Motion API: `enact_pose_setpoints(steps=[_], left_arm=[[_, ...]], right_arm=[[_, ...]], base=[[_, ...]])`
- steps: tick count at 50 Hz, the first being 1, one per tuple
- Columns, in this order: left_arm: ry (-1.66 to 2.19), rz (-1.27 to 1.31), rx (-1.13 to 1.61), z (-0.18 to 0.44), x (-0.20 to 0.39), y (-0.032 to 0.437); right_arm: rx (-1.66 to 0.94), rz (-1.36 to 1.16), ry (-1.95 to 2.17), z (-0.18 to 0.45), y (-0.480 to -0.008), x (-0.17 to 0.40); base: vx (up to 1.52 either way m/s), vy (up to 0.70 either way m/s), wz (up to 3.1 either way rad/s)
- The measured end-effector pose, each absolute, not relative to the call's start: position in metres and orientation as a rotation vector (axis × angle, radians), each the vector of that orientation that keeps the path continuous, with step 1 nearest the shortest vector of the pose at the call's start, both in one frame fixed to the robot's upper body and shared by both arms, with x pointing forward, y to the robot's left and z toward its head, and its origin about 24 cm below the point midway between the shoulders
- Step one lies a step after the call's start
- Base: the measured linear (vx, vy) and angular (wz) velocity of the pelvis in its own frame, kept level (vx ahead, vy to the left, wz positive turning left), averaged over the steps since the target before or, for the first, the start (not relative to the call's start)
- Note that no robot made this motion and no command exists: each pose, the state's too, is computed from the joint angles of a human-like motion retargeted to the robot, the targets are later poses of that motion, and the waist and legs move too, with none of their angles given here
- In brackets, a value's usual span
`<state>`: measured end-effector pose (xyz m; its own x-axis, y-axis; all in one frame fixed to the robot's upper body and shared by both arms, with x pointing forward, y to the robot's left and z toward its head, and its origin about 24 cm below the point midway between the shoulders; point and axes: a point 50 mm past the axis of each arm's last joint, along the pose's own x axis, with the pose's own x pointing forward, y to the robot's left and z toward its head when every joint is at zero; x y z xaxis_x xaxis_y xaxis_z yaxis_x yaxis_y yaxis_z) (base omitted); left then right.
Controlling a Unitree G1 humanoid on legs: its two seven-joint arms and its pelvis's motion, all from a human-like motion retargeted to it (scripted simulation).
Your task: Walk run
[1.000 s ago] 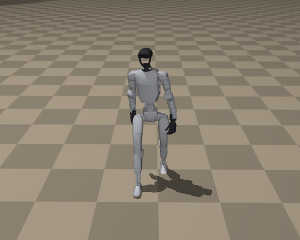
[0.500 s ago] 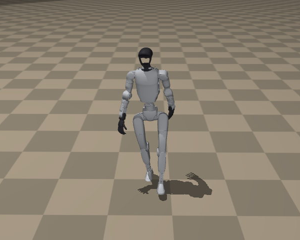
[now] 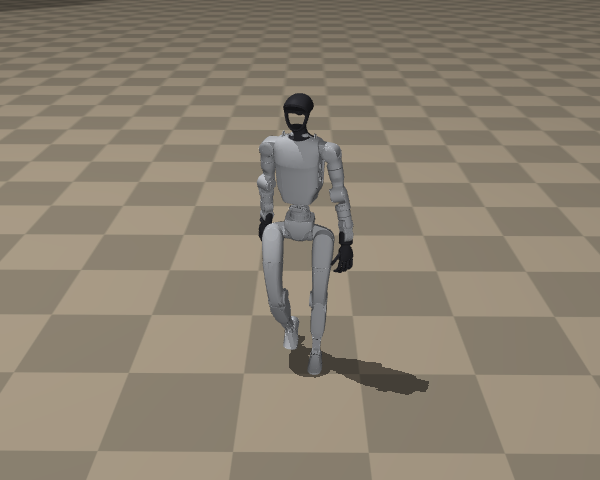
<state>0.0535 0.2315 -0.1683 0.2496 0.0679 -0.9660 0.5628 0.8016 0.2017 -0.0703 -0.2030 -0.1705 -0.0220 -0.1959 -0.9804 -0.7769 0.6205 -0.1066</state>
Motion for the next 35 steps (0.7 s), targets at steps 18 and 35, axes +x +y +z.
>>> enact_pose_setpoints(steps=[18,35], left_arm=[[1.117,-0.342,0.484,-0.162,0.091,0.221],[1.791,-0.664,0.509,-0.157,-0.130,0.190]], right_arm=[[-0.728,0.503,1.619,-0.170,-0.201,-0.079],[-0.825,0.460,1.103,-0.167,-0.208,0.090]], base=[[0.77,-0.22,0.41],[0.69,-0.34,-0.30]])
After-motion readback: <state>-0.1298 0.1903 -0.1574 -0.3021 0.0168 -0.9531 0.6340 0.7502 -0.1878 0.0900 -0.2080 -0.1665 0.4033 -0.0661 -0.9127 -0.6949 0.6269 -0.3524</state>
